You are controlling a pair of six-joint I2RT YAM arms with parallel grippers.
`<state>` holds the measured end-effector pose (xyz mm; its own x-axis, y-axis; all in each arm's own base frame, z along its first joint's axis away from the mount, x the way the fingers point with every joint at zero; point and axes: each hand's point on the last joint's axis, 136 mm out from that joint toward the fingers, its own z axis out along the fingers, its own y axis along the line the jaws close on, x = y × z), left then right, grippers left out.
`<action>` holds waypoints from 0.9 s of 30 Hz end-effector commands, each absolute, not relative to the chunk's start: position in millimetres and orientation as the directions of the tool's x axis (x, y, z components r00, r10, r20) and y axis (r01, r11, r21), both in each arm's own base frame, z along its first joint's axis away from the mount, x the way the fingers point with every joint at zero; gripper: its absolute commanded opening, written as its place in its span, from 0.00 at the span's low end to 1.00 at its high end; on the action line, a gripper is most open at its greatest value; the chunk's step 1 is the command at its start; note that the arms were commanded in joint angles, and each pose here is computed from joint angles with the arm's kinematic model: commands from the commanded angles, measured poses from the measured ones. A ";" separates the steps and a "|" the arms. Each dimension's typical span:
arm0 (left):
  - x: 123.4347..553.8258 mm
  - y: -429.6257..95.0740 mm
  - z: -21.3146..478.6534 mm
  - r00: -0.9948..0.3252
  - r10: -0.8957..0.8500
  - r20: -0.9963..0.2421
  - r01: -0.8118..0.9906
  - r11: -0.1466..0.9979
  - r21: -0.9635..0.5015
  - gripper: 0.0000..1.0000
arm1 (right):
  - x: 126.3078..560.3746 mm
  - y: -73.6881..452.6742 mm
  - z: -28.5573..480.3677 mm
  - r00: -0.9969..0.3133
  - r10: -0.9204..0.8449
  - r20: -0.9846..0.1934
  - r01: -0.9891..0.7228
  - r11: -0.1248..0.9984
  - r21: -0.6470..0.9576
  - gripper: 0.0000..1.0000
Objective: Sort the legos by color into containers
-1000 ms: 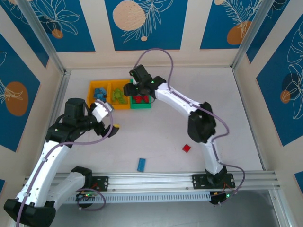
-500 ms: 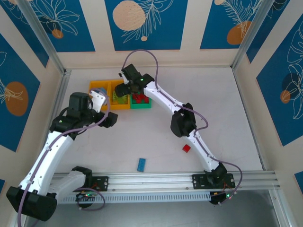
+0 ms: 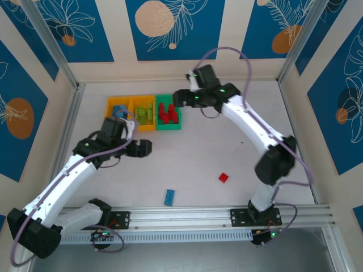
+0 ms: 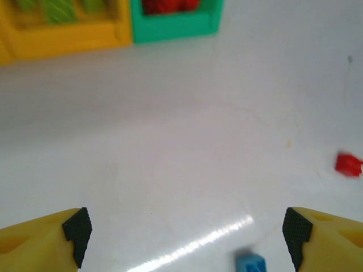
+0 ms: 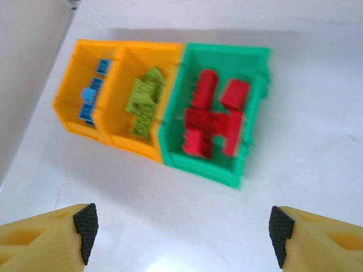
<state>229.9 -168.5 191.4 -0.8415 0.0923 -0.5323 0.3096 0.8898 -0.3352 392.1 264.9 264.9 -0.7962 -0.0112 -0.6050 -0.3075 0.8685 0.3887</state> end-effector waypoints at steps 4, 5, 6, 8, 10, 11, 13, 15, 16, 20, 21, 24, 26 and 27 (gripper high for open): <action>178.6 -198.0 129.6 -0.937 0.180 -0.299 0.276 0.907 -0.319 0.88 | 335.7 214.3 211.9 -0.886 0.093 -0.454 -0.129 0.892 0.434 0.82; 172.0 -203.0 121.9 -0.942 0.195 -0.274 0.281 0.904 -0.323 0.89 | 328.8 208.6 205.5 -0.895 0.098 -0.435 -0.111 0.896 0.430 0.82; 165.6 -210.1 116.0 -0.942 0.217 -0.257 0.296 0.896 -0.331 0.88 | 324.7 203.6 201.6 -0.899 0.102 -0.425 -0.098 0.901 0.423 0.82; 155.4 -223.2 106.3 -0.939 0.257 -0.228 0.323 0.886 -0.333 0.88 | 319.5 197.3 196.6 -0.903 0.106 -0.417 -0.082 0.909 0.408 0.82; 144.4 -236.3 96.8 -0.925 0.329 -0.189 0.375 0.868 -0.324 0.92 | 319.4 194.9 195.9 -0.903 0.111 -0.415 -0.074 0.911 0.406 0.82; 138.9 -242.1 90.8 -0.909 0.381 -0.169 0.416 0.858 -0.303 0.94 | 320.4 194.4 195.7 -0.903 0.111 -0.416 -0.074 0.912 0.404 0.82; 129.7 -252.3 82.1 -0.867 0.480 -0.136 0.499 0.826 -0.263 0.98 | 323.9 193.9 197.9 -0.900 0.108 -0.422 -0.076 0.915 0.397 0.82; 125.4 -258.2 73.1 -0.832 0.544 -0.112 0.554 0.802 -0.222 0.99 | 329.1 194.2 202.0 -0.895 0.103 -0.433 -0.082 0.918 0.387 0.82; 124.4 -259.7 69.9 -0.823 0.558 -0.106 0.567 0.794 -0.219 0.99 | 331.0 194.5 203.3 -0.894 0.100 -0.436 -0.084 0.919 0.385 0.82; 127.5 -260.4 57.0 -0.778 0.621 -0.091 0.626 0.756 -0.190 0.96 | 337.5 193.6 210.2 -0.885 0.099 -0.456 -0.091 0.922 0.377 0.82; 125.5 -261.4 54.2 -0.769 0.637 -0.064 0.635 0.748 -0.192 0.94 | 338.4 193.4 210.9 -0.884 0.100 -0.457 -0.091 0.921 0.378 0.82; 119.3 -264.9 46.9 -0.765 0.644 0.018 0.625 0.749 -0.221 0.91 | 338.8 192.0 212.7 -0.883 0.103 -0.458 -0.088 0.922 0.377 0.82; 117.7 -263.3 43.3 -0.775 0.627 0.077 0.597 0.767 -0.234 0.89 | 338.0 190.0 213.9 -0.881 0.107 -0.461 -0.083 0.924 0.374 0.82; 116.5 -261.4 40.6 -0.788 0.605 0.116 0.568 0.787 -0.241 0.87 | 337.4 188.8 214.8 -0.879 0.112 -0.464 -0.079 0.925 0.373 0.82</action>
<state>125.3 -267.5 40.2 -0.7911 0.6115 0.0124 0.5961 0.7753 -0.2088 335.2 194.1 206.0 -0.8903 0.1061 -0.4428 -0.0828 0.9185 0.3866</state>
